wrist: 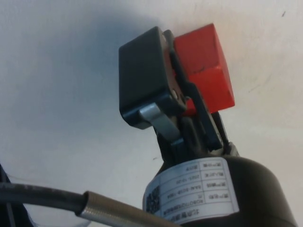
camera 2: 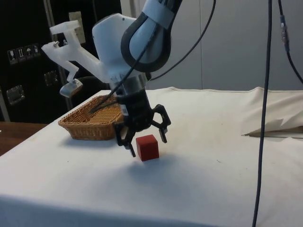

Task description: Pick up the cube and place it into the basket.

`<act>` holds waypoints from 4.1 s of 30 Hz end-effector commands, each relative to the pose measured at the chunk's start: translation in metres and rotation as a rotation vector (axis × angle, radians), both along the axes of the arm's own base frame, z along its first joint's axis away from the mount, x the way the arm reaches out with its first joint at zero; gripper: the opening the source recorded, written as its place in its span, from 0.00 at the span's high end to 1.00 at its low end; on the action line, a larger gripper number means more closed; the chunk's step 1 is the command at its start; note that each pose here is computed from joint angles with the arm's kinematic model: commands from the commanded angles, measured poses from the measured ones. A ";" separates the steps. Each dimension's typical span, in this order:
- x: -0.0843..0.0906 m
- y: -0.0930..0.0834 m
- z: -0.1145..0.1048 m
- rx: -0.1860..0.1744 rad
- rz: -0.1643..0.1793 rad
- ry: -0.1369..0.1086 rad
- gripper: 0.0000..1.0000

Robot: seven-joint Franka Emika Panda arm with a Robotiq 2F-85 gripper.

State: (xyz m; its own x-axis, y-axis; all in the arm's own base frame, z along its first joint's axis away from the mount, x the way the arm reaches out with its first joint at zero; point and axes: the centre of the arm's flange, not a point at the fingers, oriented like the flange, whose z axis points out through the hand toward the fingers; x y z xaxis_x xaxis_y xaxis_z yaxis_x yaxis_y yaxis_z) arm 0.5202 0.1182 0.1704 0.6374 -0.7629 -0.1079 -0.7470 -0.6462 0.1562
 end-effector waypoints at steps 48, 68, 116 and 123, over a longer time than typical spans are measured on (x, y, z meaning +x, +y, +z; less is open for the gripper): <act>-0.002 -0.002 -0.003 0.009 -0.009 -0.033 1.00; -0.016 -0.002 0.036 0.013 -0.003 -0.078 1.00; -0.023 0.004 0.082 0.020 0.051 -0.160 1.00; -0.004 -0.008 0.082 0.019 0.049 -0.166 1.00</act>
